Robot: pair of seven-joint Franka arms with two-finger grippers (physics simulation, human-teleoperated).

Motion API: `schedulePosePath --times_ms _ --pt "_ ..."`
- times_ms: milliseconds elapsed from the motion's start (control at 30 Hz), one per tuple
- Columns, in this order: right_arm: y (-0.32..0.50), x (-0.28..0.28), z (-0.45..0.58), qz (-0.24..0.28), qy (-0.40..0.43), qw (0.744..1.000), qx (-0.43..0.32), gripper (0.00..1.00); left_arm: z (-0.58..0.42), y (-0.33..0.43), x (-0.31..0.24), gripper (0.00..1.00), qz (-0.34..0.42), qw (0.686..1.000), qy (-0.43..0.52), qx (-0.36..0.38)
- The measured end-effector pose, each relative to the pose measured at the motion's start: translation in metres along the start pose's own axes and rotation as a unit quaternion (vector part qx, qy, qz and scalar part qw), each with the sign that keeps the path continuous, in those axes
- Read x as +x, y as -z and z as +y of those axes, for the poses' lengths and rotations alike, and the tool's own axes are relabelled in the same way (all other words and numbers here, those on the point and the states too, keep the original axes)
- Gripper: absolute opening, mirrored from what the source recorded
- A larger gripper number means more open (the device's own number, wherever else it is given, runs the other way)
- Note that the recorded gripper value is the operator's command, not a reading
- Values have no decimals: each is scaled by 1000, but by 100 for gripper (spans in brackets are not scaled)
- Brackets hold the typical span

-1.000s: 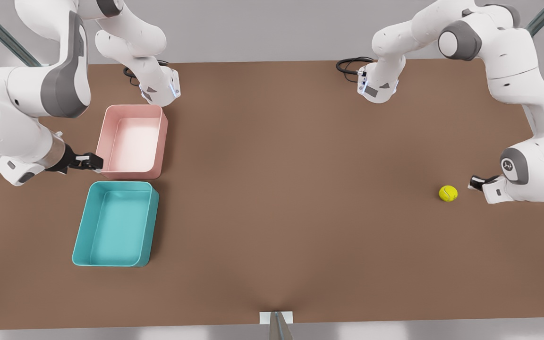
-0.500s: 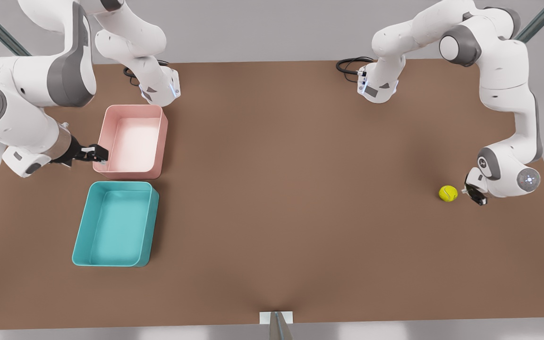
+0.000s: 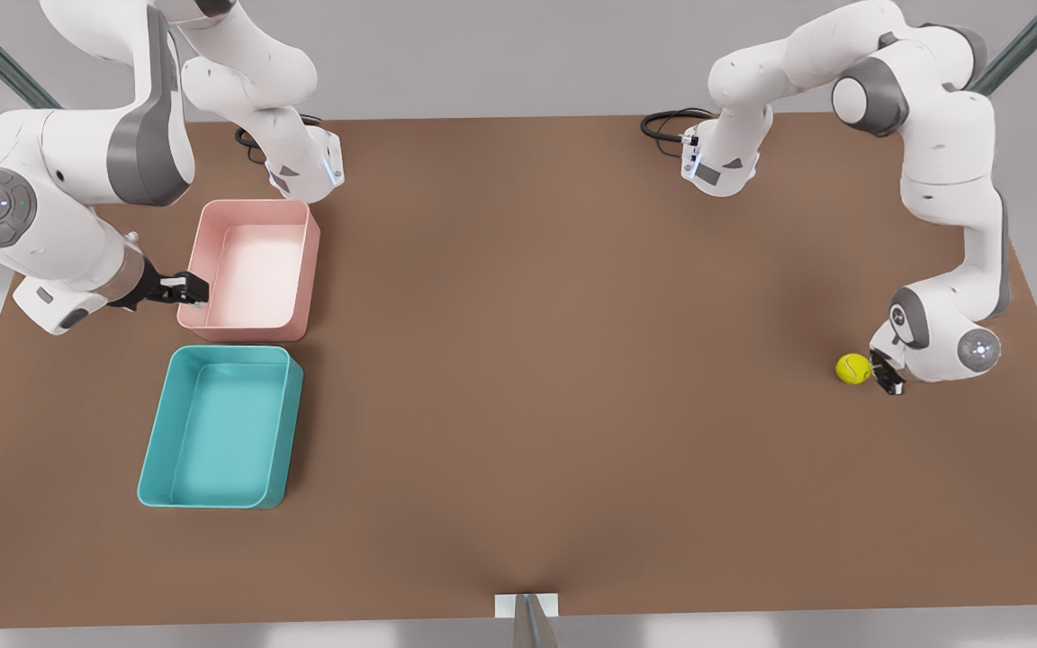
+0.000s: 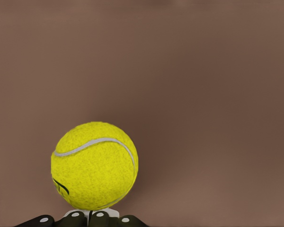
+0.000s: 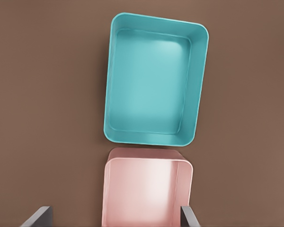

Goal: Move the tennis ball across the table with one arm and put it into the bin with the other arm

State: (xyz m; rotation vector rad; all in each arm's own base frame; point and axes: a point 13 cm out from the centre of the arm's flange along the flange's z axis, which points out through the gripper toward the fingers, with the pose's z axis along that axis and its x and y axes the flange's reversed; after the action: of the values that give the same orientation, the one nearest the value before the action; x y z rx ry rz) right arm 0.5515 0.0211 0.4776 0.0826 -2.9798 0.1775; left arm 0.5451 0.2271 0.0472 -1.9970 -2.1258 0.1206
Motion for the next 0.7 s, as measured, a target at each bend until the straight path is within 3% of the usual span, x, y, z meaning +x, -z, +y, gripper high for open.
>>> schedulePosePath --times_ms 133,200,300,333,400,467,500,700 --pt "-1 0 1 2 1 1000 1 100 28 45 -186 21 -26 996 -86 -25" --pt "-3 1 3 4 2 1000 2 100 26 52 -223 21 -38 997 -70 -24" --pt "-4 1 8 6 8 1000 7 100 41 77 -231 21 -50 998 -6 -35" --pt "-4 1 10 6 9 1000 9 100 57 111 -227 100 -51 997 25 -49" --pt "-4 2 11 6 11 1000 10 100 52 197 -190 100 -25 991 111 -69" --pt "-5 1 11 7 11 1000 11 100 24 351 -212 100 -34 977 175 -115" --pt "-5 1 10 7 10 1000 12 100 6 393 -222 100 -43 972 203 -112" --pt "-6 1 9 9 9 1000 13 100 -70 435 -242 100 -35 931 364 -9"
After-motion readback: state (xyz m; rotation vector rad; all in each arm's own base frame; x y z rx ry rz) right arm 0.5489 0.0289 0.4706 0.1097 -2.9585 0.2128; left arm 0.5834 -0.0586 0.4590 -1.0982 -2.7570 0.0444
